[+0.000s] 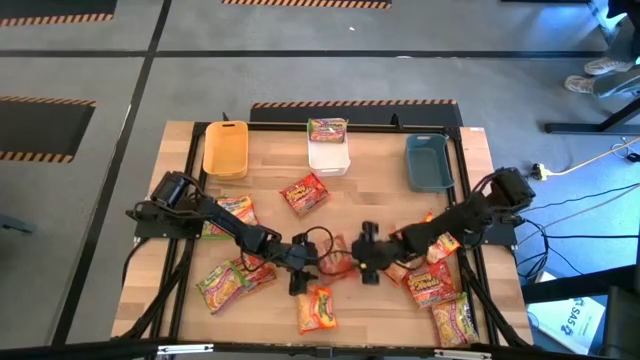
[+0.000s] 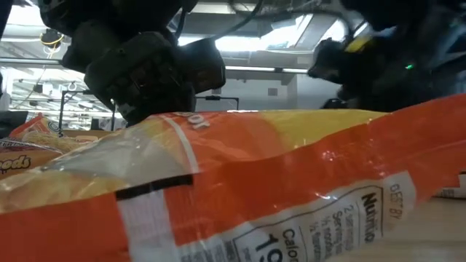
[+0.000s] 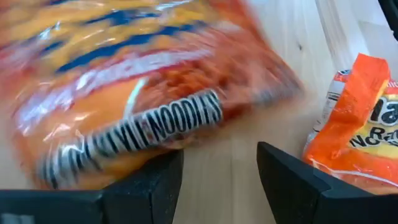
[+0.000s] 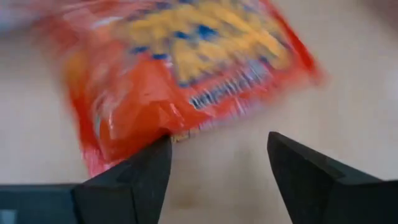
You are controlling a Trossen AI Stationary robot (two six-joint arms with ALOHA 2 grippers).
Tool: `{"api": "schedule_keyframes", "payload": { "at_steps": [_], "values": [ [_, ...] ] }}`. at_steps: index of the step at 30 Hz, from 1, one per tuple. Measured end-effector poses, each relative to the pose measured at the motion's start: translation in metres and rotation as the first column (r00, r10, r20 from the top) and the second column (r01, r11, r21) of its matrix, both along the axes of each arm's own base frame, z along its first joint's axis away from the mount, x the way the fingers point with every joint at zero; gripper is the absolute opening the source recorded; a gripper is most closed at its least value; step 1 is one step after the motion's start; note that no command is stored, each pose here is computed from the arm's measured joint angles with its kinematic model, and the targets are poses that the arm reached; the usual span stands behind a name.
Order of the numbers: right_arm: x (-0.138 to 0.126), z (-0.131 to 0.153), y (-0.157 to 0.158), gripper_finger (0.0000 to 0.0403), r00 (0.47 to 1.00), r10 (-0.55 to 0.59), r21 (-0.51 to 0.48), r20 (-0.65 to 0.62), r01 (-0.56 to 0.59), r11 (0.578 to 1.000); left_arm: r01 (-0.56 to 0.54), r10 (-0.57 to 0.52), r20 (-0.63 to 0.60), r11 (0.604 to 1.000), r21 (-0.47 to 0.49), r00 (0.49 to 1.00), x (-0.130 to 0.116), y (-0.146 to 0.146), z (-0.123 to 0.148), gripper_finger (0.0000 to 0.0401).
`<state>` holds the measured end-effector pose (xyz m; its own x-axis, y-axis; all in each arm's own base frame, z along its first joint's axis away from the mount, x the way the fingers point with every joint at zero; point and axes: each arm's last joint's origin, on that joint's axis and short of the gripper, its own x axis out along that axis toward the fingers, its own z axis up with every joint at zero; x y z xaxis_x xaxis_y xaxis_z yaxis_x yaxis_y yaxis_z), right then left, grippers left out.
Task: Sort Maruchan noodles
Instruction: Put the red noodle pack into the blue bin
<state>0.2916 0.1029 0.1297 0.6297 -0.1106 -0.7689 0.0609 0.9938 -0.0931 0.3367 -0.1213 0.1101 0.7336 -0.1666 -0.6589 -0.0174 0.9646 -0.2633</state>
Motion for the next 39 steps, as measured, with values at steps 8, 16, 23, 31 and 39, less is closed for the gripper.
{"api": "schedule_keyframes", "payload": {
  "at_steps": [8,16,23,31,39],
  "values": [
    [-0.009,0.043,-0.016,0.025,0.982,-0.092,-0.125,-0.165,0.072,0.99,0.053,-0.056,-0.095,0.998,-0.033,0.994,-0.013,0.004,0.02,0.0198],
    [-0.022,0.063,-0.017,0.025,0.995,-0.055,0.038,0.082,0.052,0.998,-0.011,0.012,0.048,1.0,-0.018,0.999,-0.021,0.005,0.066,0.0198],
    [-0.009,0.044,-0.046,0.025,0.969,-0.113,0.357,0.218,0.029,0.934,-0.122,0.118,0.195,0.992,0.012,0.974,-0.011,-0.007,0.059,0.0198],
    [-0.003,0.026,-0.059,0.025,0.97,-0.158,0.323,0.184,0.092,0.942,-0.208,0.199,0.095,0.973,0.101,0.975,-0.005,-0.011,0.007,0.0198],
    [0.0,0.025,-0.06,0.025,0.961,-0.179,0.316,0.212,0.106,0.943,-0.21,0.205,0.052,0.968,0.136,0.977,-0.003,-0.011,-0.017,0.0198]
  ]
}}
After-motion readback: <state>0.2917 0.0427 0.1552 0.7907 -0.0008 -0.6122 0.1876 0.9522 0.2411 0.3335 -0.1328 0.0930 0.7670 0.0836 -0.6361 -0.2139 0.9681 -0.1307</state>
